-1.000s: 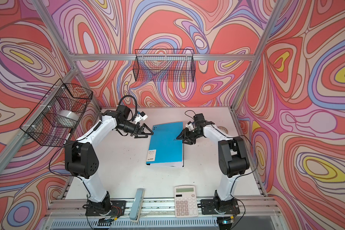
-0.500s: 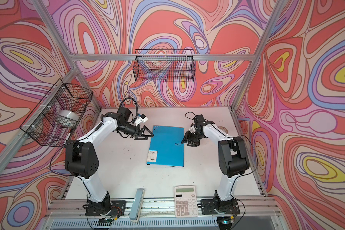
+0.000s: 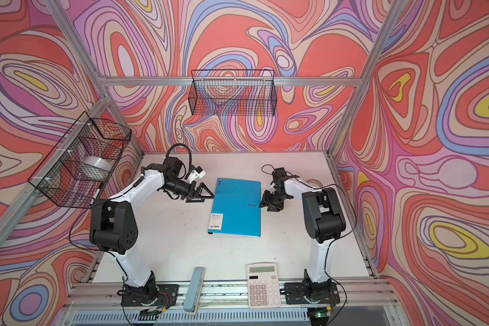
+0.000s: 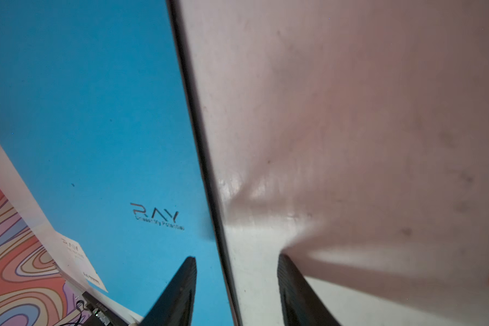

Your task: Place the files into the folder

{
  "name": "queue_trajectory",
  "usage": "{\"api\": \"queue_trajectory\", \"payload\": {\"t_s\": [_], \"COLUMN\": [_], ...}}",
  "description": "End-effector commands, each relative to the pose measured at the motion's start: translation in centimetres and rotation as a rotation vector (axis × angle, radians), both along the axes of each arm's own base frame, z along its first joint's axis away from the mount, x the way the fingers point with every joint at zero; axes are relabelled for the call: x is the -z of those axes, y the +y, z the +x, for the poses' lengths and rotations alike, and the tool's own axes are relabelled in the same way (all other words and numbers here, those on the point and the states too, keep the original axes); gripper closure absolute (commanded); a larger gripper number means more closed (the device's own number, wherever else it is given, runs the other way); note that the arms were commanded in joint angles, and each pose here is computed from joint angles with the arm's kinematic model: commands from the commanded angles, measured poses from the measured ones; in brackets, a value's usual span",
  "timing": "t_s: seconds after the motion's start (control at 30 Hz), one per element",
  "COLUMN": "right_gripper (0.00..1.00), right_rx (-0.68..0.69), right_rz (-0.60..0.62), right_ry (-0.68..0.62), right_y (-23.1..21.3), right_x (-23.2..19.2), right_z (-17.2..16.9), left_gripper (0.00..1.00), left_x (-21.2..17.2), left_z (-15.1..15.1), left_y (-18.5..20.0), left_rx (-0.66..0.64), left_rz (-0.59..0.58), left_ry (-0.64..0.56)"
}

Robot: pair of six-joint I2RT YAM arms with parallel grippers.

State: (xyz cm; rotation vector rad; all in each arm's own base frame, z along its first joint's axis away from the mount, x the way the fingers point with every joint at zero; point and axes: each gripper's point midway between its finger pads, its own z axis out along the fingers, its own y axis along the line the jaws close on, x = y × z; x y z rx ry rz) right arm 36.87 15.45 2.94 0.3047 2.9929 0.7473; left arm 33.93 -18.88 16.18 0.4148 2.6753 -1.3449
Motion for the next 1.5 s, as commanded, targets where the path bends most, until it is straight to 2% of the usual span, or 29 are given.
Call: {"api": "queue_trajectory", "payload": {"t_s": [0.0, 0.17, 0.47, 0.6, 0.77, 0.97, 1.0, 1.03, 1.1, 1.2, 1.23, 1.3, 1.4, 1.47], "right_gripper": [0.5, 0.5, 0.51, 0.51, 0.49, 0.46, 0.42, 0.33, 0.25, 0.23, 0.17, 0.14, 0.14, 0.12], "right_rx": [-0.006, -0.023, -0.073, -0.059, -0.02, 0.044, 0.05, 0.02, -0.008, -0.035, -0.033, -0.043, -0.035, -0.024], "right_rz": [-0.014, -0.005, 0.015, -0.073, -0.246, -0.267, -0.255, -0.244, -0.272, -0.325, -0.353, -0.423, -0.531, -0.519], "right_ry": [-0.007, 0.011, 0.019, -0.019, -0.238, -0.613, -0.637, -0.671, -0.759, -0.952, -1.011, -1.061, -1.065, -1.071], "right_y": [0.1, 1.3, 4.9, 4.1, 0.8, -1.2, -1.4, -1.3, -1.6, -2.5, -3.0, -4.1, -6.2, -7.7], "right_x": [1.1, 1.8, 2.7, 2.6, -0.8, -8.5, -9.1, -9.7, -10.5, -11.9, -12.3, -12.6, -12.2, -11.7], "right_z": [0.3, 0.1, 0.2, 0.7, 4.0, 7.8, 8.2, 8.4, 8.8, 8.5, 8.2, 7.6, 6.8, 6.1], "left_gripper": [0.01, 0.0, 0.0, 0.0, 0.0, 0.0, 0.0, 0.0, 0.0, 0.0, 0.0, 0.0, 0.0, 0.0], "left_x": [-1.1, -0.2, 1.3, 2.2, 3.2, 4.3, 4.4, 4.3, 4.5, 4.8, 4.8, 4.8, 4.5, 4.2], "left_z": [0.4, 1.0, 0.6, 1.1, 2.5, 4.1, 4.3, 4.7, 4.8, 5.1, 5.1, 5.3, 5.6, 5.7], "left_y": [1.7, 3.7, 6.6, 8.2, 10.3, 12.4, 12.6, 12.9, 13.2, 13.8, 13.9, 14.4, 15.0, 15.0], "left_rx": [-0.021, -0.073, -0.089, -0.14, -0.258, -0.415, -0.436, -0.463, -0.483, -0.519, -0.53, -0.57, -0.641, -0.667], "left_rz": [0.038, 0.102, 0.278, 0.375, 0.48, 0.537, 0.539, 0.542, 0.544, 0.558, 0.559, 0.558, 0.524, 0.5], "left_ry": [-0.061, -0.072, -0.145, -0.187, -0.27, -0.479, -0.52, -0.566, -0.614, -0.676, -0.69, -0.718, -0.794, -0.835]}}
